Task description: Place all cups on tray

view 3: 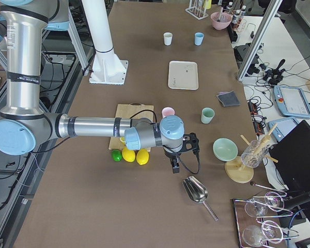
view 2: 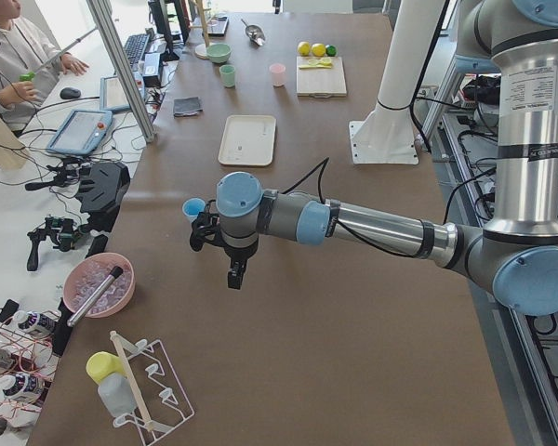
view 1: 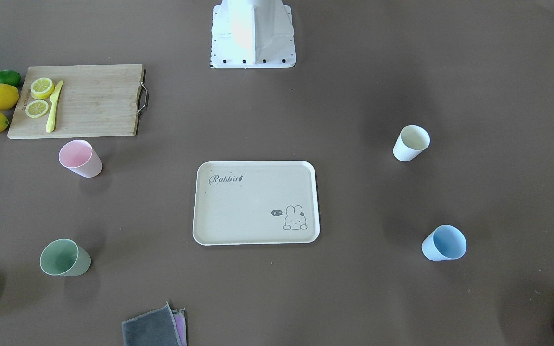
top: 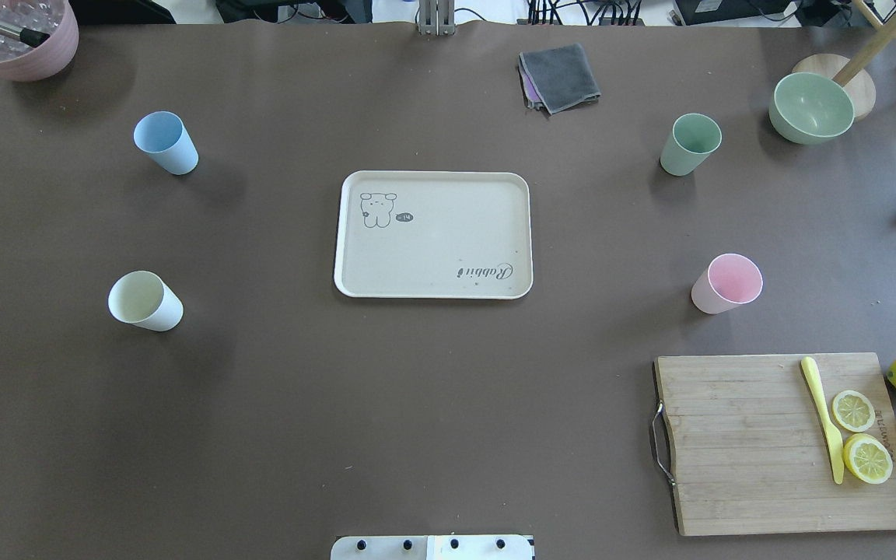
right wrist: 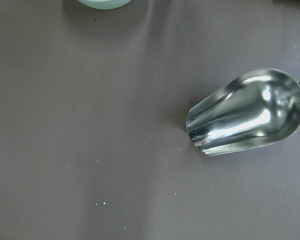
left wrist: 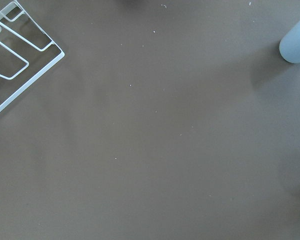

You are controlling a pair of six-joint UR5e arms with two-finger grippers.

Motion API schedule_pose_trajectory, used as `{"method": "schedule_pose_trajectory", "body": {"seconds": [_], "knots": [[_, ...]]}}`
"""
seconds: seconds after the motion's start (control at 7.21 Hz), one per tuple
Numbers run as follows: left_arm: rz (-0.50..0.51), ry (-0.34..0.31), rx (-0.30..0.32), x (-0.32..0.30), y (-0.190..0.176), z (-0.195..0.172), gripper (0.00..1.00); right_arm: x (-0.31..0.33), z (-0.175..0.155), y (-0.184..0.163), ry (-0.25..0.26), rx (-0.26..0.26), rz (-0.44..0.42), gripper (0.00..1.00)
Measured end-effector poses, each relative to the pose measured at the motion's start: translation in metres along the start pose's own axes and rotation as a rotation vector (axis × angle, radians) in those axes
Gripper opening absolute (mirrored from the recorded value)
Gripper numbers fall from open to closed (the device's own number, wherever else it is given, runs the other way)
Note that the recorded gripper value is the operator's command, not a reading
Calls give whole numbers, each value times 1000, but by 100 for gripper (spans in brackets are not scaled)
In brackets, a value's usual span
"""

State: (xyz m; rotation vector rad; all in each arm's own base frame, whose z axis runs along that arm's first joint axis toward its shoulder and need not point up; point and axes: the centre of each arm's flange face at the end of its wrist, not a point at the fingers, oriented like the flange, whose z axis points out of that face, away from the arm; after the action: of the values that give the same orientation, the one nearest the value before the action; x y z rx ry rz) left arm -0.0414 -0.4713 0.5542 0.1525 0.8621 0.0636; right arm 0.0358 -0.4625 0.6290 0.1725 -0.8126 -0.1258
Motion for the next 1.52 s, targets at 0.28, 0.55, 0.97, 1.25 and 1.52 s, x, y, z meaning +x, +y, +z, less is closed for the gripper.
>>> {"method": "schedule_pose_trajectory", "body": {"seconds": [0.28,0.55,0.97,1.25,1.52], "knots": [[-8,0,-8,-3,7,3,98,-4,-2,-3,-5,5,-4,100],[-33,-3,-26,-13,19,11,98,-8,-5,-8,-11,14,-11,100],[-39,-3,-28,-13,25,12,98,-7,-4,-6,-7,23,-33,100],[-41,-1,-30,-14,26,13,98,-4,-1,-2,-4,38,-51,100],[-11,22,-10,2,25,2,98,0,2,4,-3,50,-63,100]]}}
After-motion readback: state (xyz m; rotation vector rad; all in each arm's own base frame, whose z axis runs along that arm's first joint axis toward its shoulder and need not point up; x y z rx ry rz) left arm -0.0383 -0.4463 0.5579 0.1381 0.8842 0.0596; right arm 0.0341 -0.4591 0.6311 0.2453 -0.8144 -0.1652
